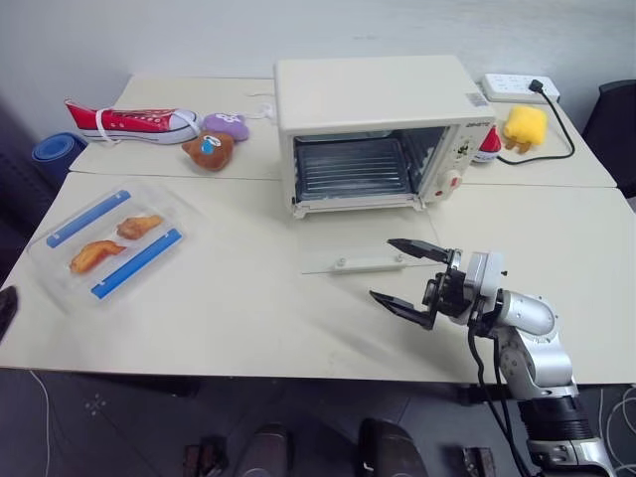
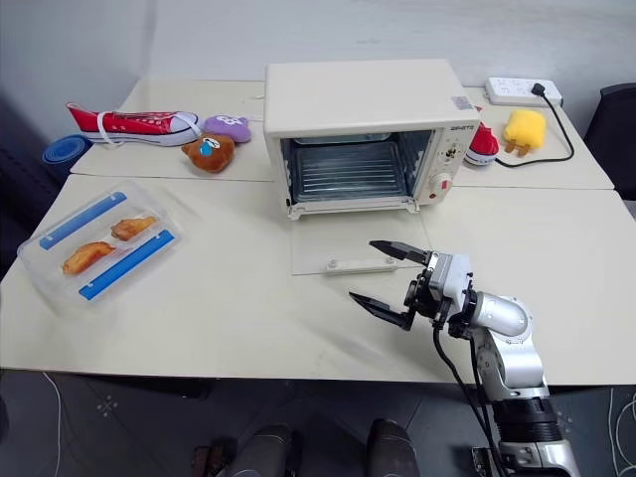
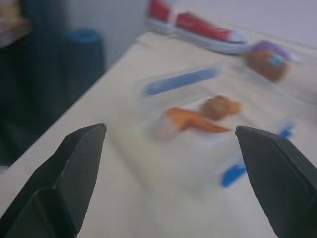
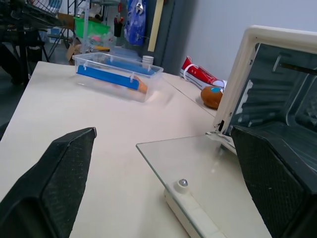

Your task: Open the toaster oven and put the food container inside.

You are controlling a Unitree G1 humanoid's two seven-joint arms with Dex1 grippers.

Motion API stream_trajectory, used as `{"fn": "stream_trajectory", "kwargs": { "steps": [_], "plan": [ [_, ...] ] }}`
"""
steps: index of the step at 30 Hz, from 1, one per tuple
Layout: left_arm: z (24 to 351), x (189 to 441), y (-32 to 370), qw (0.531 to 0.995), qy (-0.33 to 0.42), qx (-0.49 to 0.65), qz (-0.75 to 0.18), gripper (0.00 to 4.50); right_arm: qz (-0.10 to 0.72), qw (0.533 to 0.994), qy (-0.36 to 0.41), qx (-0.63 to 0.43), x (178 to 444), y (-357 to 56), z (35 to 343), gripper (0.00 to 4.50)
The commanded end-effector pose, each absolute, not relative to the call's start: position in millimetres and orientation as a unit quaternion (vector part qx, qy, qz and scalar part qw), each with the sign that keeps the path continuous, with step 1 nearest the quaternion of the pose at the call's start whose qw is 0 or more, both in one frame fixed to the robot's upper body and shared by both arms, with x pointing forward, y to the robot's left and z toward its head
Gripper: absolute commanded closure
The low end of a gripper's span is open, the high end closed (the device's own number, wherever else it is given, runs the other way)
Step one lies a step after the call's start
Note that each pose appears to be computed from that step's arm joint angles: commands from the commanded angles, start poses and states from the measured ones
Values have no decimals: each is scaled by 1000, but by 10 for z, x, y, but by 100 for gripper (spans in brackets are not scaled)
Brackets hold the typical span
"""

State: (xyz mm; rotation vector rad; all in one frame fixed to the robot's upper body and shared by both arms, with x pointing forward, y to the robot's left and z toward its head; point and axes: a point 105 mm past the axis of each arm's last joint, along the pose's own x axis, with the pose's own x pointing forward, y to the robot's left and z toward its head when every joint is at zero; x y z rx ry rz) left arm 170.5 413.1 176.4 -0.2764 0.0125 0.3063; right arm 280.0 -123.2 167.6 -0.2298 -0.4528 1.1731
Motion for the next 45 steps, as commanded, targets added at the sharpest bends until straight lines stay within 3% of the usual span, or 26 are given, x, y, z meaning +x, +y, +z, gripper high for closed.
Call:
{"fn": "stream_trajectory", "kwargs": {
  "steps": [1, 9, 13, 20, 23, 35, 39, 45],
  "plan": [
    [1803, 1729, 4212, 970, 44, -169, 169, 5, 552, 788, -242, -126, 2759, -1181, 1743, 0],
    [1978, 2250, 4173, 950, 143, -237, 143, 5, 549, 785, -255, -129, 2755, -1159, 1821, 0],
    [1752, 2367, 4334, 917, 247, -235, 209, 5, 551, 784, -256, -125, 2762, -1113, 1844, 0],
    [1637, 2566, 4309, 906, 287, -236, 204, 5, 545, 788, -258, -123, 2781, -1077, 1892, 0],
    [1577, 2600, 4294, 906, 302, -223, 199, 64, 544, 789, -257, -124, 2769, -1068, 1907, 0],
    [1657, 2536, 4375, 920, 279, -189, 199, 435, 532, 797, -254, -136, 2757, -1116, 1916, 0],
    [1753, 2556, 4289, 933, 272, -168, 167, 446, 530, 798, -250, -141, 2763, -1148, 1910, 0],
    [2057, 2633, 3672, 951, 290, -106, 18, 446, 512, 811, -236, -158, 2763, -1318, 1913, 0]
  ]
}}
